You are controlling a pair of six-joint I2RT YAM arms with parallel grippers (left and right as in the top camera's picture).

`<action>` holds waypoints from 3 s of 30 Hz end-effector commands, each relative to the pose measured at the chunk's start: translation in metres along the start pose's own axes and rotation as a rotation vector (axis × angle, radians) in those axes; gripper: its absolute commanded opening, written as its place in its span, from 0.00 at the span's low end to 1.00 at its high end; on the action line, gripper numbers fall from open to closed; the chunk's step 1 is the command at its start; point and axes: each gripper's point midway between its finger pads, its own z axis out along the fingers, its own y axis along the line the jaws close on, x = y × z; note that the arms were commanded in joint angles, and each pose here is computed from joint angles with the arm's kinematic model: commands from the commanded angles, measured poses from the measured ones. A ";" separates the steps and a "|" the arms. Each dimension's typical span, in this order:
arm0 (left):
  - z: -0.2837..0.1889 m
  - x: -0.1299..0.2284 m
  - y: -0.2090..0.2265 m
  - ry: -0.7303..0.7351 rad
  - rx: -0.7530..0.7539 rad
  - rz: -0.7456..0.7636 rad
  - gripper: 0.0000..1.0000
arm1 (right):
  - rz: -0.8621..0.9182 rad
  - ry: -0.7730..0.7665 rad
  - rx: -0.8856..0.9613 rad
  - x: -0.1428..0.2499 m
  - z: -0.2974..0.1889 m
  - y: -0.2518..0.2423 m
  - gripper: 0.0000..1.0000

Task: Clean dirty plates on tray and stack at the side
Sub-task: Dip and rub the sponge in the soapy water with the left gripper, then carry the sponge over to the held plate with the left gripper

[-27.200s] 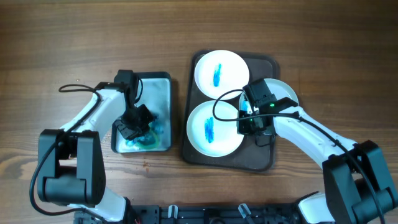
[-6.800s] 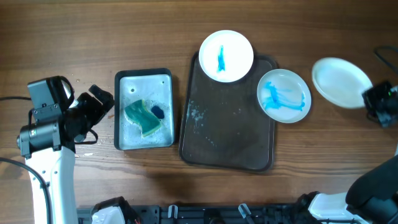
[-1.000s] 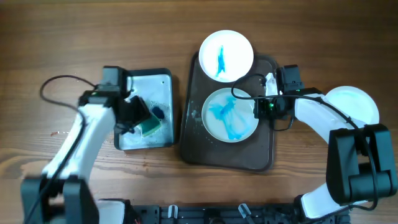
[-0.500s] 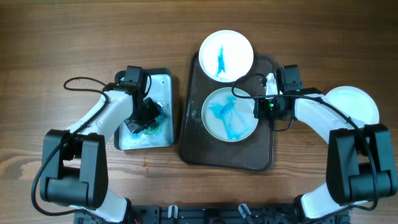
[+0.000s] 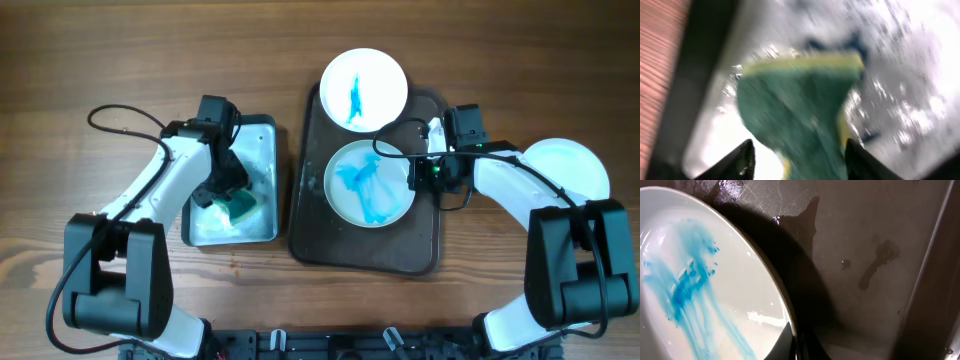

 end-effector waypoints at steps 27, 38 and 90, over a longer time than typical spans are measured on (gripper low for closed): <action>0.003 0.001 -0.028 0.033 0.113 0.056 0.47 | 0.037 0.046 0.054 0.012 0.010 -0.012 0.04; 0.041 0.020 -0.001 0.017 0.035 -0.034 0.25 | 0.037 0.046 0.054 0.012 0.010 -0.012 0.04; -0.040 0.114 -0.260 0.137 0.723 0.659 0.04 | 0.006 0.043 0.034 0.011 0.010 -0.009 0.04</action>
